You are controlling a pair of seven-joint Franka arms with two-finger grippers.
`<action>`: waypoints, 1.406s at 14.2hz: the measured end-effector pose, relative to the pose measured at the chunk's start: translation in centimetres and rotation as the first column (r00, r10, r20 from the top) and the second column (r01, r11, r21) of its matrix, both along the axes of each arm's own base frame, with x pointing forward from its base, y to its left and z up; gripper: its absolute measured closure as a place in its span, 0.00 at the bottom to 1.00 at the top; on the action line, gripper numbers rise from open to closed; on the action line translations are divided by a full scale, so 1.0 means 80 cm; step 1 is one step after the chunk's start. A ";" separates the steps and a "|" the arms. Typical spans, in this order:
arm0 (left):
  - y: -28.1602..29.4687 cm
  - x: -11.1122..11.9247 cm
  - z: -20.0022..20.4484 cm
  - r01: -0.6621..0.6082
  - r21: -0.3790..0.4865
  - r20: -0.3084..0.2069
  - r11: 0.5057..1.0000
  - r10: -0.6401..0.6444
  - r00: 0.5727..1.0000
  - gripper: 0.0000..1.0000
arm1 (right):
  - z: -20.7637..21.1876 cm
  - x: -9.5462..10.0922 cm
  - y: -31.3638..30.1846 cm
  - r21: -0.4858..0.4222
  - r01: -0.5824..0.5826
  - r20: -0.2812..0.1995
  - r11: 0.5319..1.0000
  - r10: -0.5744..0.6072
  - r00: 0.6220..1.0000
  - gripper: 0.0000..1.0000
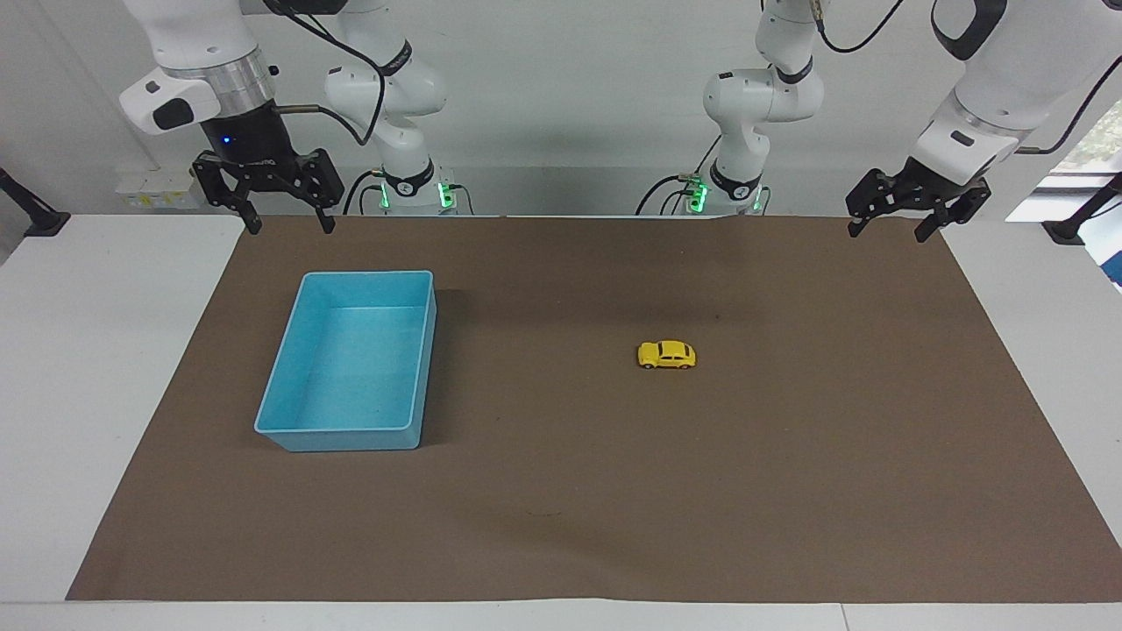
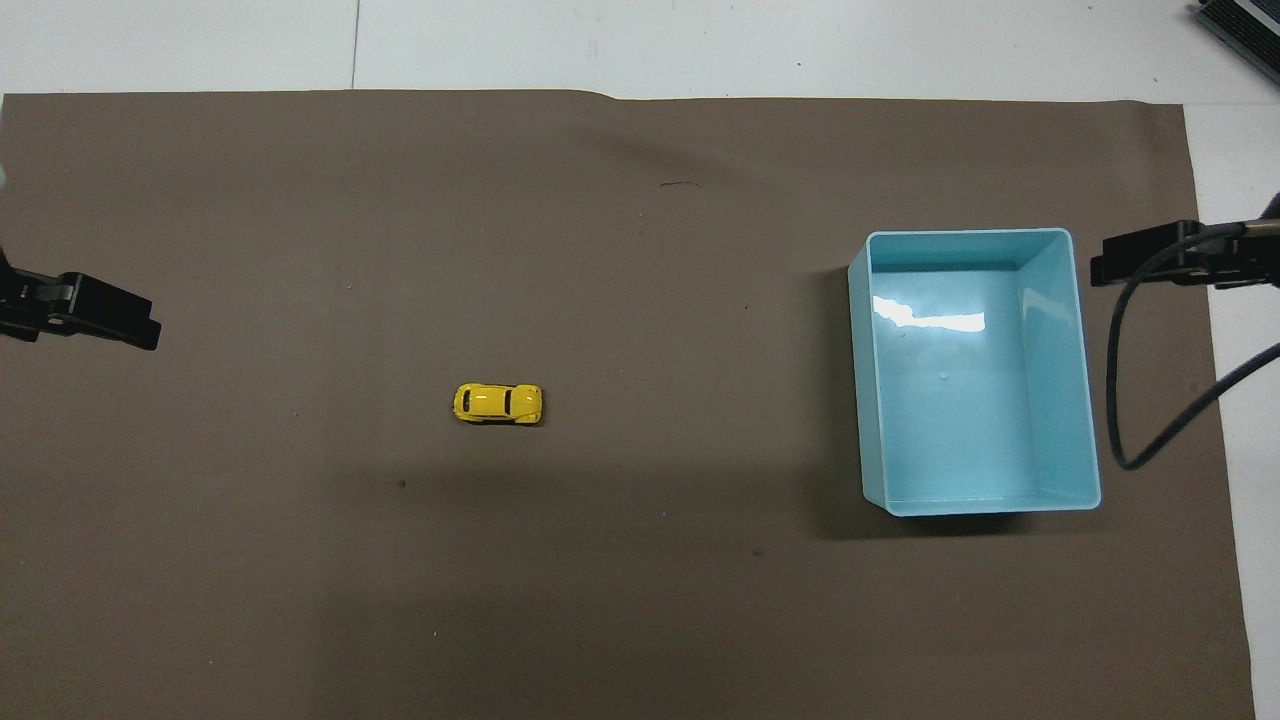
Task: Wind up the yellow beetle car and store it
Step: 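Move the left gripper over the yellow beetle car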
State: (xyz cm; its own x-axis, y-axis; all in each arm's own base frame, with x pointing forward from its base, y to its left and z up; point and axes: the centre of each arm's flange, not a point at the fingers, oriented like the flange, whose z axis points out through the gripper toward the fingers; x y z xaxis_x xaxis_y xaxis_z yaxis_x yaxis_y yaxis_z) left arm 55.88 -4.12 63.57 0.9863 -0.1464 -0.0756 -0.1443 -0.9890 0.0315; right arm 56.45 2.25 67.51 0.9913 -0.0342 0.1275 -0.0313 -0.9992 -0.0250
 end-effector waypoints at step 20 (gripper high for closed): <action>-0.064 0.021 -0.065 0.806 -0.033 0.066 0.591 -0.803 0.592 0.00 | 0.000 0.000 0.000 0.000 0.000 0.000 1.000 0.000 1.000 0.00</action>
